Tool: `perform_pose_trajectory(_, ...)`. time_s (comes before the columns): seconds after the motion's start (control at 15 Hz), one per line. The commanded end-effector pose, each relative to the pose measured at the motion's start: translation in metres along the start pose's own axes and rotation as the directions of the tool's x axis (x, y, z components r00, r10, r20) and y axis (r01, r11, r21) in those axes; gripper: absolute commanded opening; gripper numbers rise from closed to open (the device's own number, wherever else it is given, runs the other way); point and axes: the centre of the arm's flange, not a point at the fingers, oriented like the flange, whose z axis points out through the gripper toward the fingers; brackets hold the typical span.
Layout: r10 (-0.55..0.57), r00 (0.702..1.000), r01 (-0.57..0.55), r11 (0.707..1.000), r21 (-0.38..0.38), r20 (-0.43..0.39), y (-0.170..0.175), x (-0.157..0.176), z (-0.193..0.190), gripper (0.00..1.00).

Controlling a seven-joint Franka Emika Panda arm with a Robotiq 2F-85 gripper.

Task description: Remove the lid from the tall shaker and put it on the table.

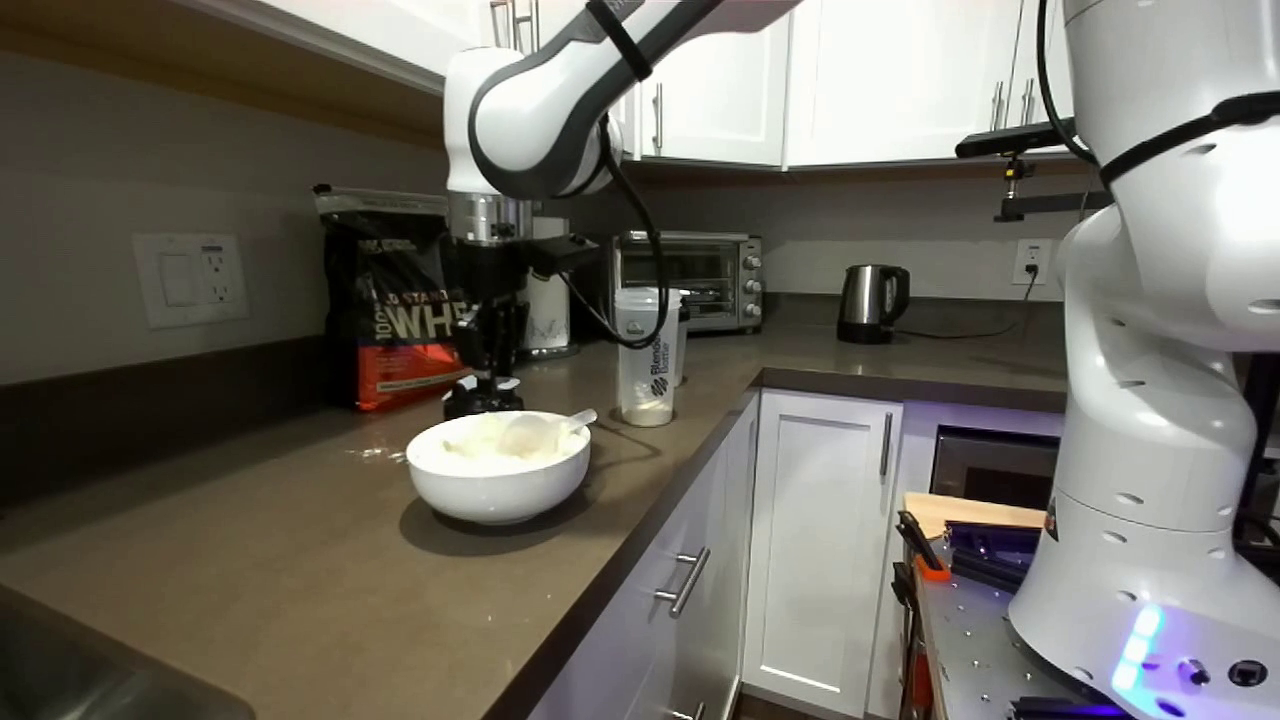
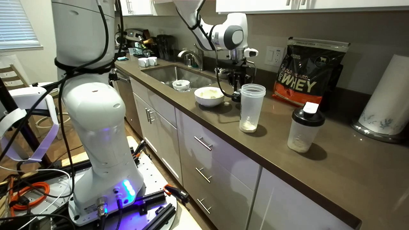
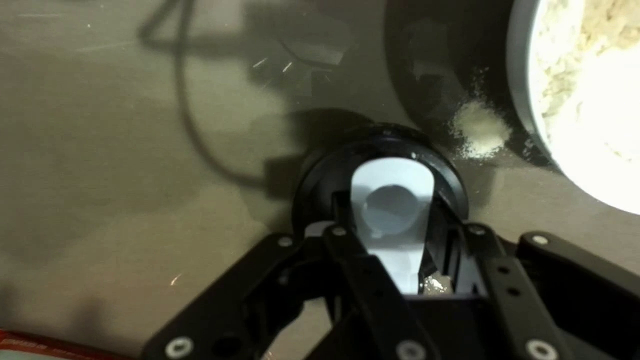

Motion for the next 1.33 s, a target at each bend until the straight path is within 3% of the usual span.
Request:
perform_pose_trajectory(0.0, 0.015, 1.0, -0.015, 1.0, -0.02, 0.004, -0.002, 0.006, 0.012, 0.13)
perform_pose_trajectory(0.2, 0.017, 1.0, -0.017, 1.0, -0.019, 0.02, -0.002, 0.006, 0.019, 0.17)
perform_pose_trajectory(0.27, 0.019, 1.0, -0.019, 1.0, -0.019, 0.024, -0.001, 0.006, 0.019, 0.46)
perform_pose_trajectory(0.33, 0.018, 0.999, -0.017, 1.0, -0.019, 0.027, -0.001, 0.006, 0.019, 0.65)
perform_pose_trajectory(0.67, 0.008, 1.0, -0.008, 1.0, -0.02, 0.015, -0.003, 0.002, 0.0, 0.95)
perform_pose_trajectory(0.8, 0.009, 1.0, -0.009, 1.0, -0.018, 0.004, -0.005, -0.001, -0.009, 1.0)
perform_pose_trajectory(1.27, 0.022, 0.999, -0.022, 1.0, 0.003, 0.026, -0.017, -0.024, -0.058, 1.0)
